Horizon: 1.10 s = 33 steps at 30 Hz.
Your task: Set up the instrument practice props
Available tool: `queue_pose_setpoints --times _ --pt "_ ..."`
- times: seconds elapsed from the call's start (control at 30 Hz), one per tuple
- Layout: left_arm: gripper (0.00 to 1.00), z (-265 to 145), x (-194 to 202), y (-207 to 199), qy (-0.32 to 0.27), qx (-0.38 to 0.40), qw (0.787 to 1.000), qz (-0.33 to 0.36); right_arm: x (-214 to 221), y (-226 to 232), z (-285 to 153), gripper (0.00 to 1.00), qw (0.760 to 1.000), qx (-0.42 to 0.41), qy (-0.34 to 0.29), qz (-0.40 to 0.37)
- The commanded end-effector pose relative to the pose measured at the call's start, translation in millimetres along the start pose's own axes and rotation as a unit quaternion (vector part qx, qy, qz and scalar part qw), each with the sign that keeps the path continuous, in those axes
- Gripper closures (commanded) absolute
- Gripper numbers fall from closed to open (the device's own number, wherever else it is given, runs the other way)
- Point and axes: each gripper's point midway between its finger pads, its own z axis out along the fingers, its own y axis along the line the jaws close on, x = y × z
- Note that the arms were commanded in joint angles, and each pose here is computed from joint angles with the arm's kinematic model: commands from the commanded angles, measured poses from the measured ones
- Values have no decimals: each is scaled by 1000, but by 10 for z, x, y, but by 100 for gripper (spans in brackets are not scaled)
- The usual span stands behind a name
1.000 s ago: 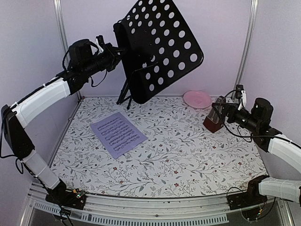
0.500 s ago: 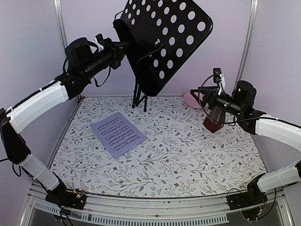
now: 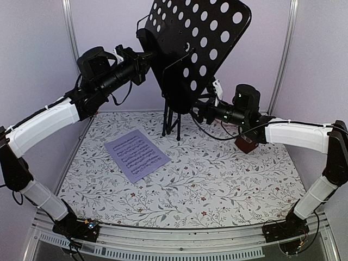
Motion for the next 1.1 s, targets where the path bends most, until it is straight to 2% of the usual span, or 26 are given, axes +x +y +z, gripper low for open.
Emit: queue_pose_setpoints --times 0.0,0.43,0.87,0.97,1.07 --pt "100 -570 -358 -1547 -59 247 967 -28 -58 -3 183 28 999 11 -9 -52" --pt "100 -604 -320 -1568 -53 256 964 -40 -83 -41 522 41 993 28 -19 -113" --pt "100 -601 -290 -1472 -46 256 964 -61 -141 -91 552 79 991 41 -26 -128" --pt "100 -597 -307 -1425 -52 249 965 -61 -188 -70 511 100 991 41 -29 -122" --pt "100 -578 -336 -1322 -59 238 967 -65 -247 -29 442 100 992 37 -33 -114"
